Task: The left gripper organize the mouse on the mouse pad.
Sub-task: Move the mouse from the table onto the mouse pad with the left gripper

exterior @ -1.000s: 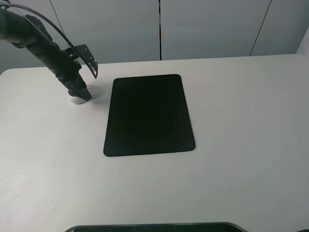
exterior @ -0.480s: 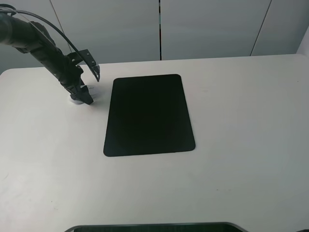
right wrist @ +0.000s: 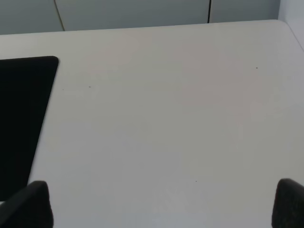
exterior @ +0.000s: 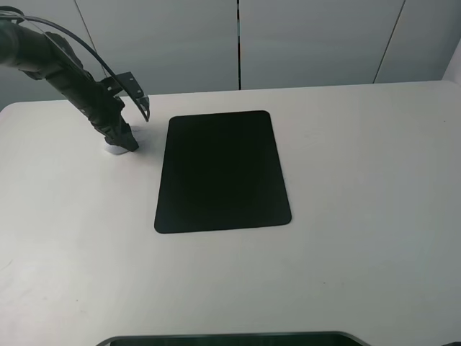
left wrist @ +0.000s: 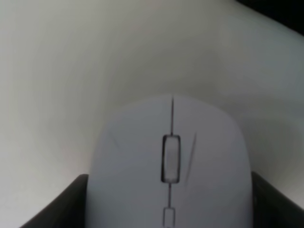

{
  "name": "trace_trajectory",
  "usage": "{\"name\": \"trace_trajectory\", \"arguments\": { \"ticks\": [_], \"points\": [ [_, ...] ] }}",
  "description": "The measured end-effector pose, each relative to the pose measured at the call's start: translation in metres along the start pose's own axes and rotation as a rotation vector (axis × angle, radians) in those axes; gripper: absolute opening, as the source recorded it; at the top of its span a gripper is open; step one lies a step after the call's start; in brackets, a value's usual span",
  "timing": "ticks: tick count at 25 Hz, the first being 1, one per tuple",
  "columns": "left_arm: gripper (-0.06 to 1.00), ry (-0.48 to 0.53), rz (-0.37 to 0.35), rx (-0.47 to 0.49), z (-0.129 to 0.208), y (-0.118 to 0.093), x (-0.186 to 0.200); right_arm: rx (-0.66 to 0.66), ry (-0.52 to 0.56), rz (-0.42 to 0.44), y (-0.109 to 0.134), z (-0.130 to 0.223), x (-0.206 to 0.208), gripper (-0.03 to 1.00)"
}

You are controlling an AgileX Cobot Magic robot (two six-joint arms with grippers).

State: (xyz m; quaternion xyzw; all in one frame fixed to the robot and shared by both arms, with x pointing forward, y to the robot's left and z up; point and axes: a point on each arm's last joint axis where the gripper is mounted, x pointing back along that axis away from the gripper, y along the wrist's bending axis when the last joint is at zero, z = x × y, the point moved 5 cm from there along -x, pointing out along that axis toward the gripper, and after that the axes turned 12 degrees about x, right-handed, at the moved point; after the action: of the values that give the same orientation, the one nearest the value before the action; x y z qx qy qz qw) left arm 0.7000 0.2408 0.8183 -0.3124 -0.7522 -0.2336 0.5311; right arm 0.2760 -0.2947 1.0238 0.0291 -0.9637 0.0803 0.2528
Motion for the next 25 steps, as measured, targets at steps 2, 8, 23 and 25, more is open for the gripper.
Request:
{"name": "trace_trajectory", "arguments": {
  "ticks": [2,8,23,25],
  "points": [
    [0.58,0.000,0.000,0.000,0.000,0.000,0.000,0.000,0.000,0.000,0.000,0.000,0.000,0.70],
    [0.58,-0.001,-0.001,0.000,0.000,0.000,0.000,0.000,0.000,0.000,0.000,0.000,0.000,0.70],
    [0.58,-0.158,0.076,0.586,-0.039,-0.014,0.050,0.000,0.000,0.000,0.000,0.000,0.000,0.70],
    [0.58,-0.146,0.102,0.679,-0.045,-0.025,0.048,0.000,0.000,0.000,0.000,0.000,0.000,0.70]
  ]
}}
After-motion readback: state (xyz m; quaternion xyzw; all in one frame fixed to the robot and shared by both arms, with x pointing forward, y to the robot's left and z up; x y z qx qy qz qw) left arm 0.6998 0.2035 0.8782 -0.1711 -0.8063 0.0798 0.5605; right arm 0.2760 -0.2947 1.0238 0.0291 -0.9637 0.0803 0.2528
